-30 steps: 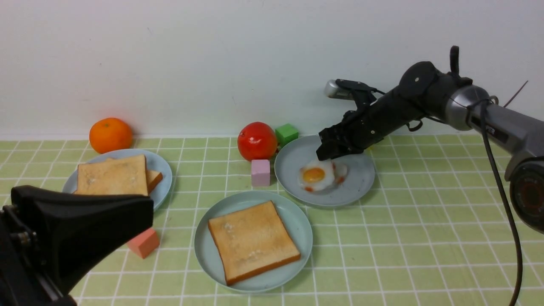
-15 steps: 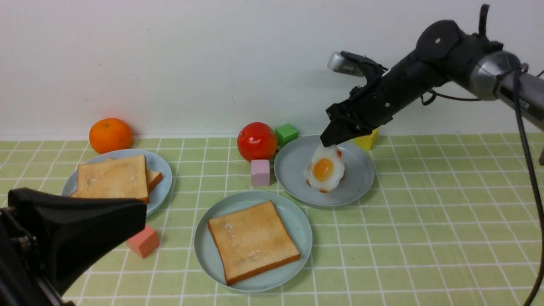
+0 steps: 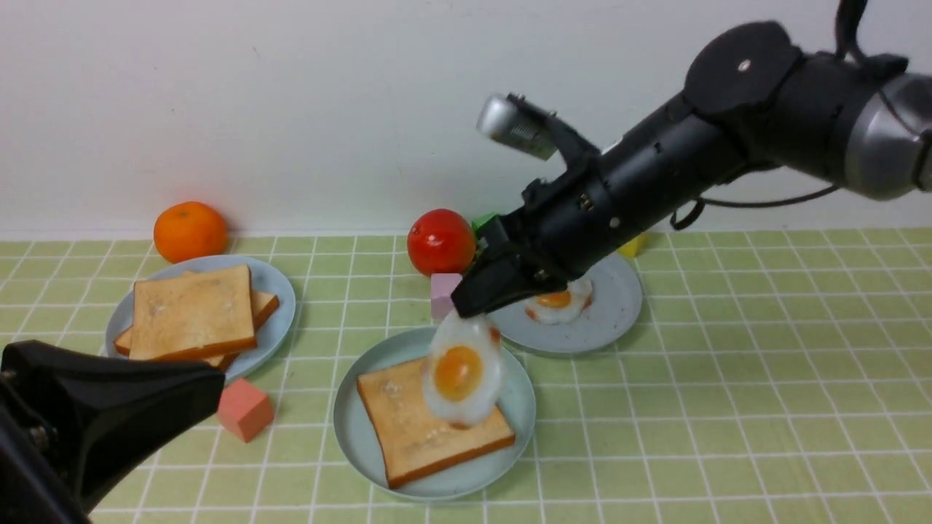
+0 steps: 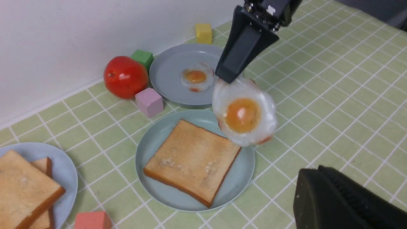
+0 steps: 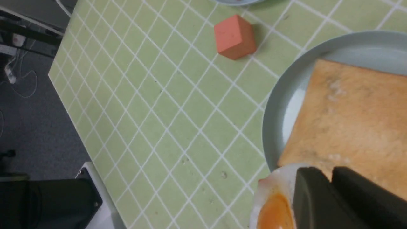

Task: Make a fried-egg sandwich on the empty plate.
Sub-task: Use the right arm to place the fried egg on the slice of bread in the middle

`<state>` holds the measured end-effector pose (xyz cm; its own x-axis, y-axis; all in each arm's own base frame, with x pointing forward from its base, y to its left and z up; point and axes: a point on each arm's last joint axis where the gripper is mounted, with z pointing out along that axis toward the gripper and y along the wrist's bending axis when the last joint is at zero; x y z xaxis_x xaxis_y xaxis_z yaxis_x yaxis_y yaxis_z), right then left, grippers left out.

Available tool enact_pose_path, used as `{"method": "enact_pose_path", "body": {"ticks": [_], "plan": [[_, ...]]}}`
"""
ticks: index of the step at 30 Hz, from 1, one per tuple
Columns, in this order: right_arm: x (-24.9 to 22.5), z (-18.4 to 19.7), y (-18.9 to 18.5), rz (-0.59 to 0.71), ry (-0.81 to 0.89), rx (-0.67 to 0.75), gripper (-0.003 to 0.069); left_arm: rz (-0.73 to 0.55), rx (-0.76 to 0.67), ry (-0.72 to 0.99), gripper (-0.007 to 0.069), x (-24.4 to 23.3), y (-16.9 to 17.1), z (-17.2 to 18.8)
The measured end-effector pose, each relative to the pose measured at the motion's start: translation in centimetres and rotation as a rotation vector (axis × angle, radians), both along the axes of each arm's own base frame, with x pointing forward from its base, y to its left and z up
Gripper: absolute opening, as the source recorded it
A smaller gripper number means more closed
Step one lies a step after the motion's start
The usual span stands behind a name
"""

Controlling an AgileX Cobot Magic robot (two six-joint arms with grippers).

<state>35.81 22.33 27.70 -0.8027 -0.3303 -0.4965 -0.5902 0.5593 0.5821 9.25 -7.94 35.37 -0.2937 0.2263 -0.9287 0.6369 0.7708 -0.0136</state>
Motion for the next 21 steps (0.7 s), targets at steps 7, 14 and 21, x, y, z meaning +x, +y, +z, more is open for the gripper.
{"method": "enact_pose_path", "body": {"ticks": [7, 14, 21], "plan": [[1.2, -4.7, 2.1, -0.146, 0.020, 0.053, 0.0071, 0.010, 0.003, 0.005, -0.0013, 0.0, 0.1, 0.0], [2.4, -8.6, 2.7, -0.213, 0.099, 0.062, 0.0071, 0.011, 0.006, 0.007, -0.0009, 0.0, 0.1, -0.1], [2.7, -9.6, 2.4, -0.230, 0.089, -0.007, 0.0152, 0.011, 0.007, 0.007, -0.0003, 0.0, 0.1, -0.1]]}}
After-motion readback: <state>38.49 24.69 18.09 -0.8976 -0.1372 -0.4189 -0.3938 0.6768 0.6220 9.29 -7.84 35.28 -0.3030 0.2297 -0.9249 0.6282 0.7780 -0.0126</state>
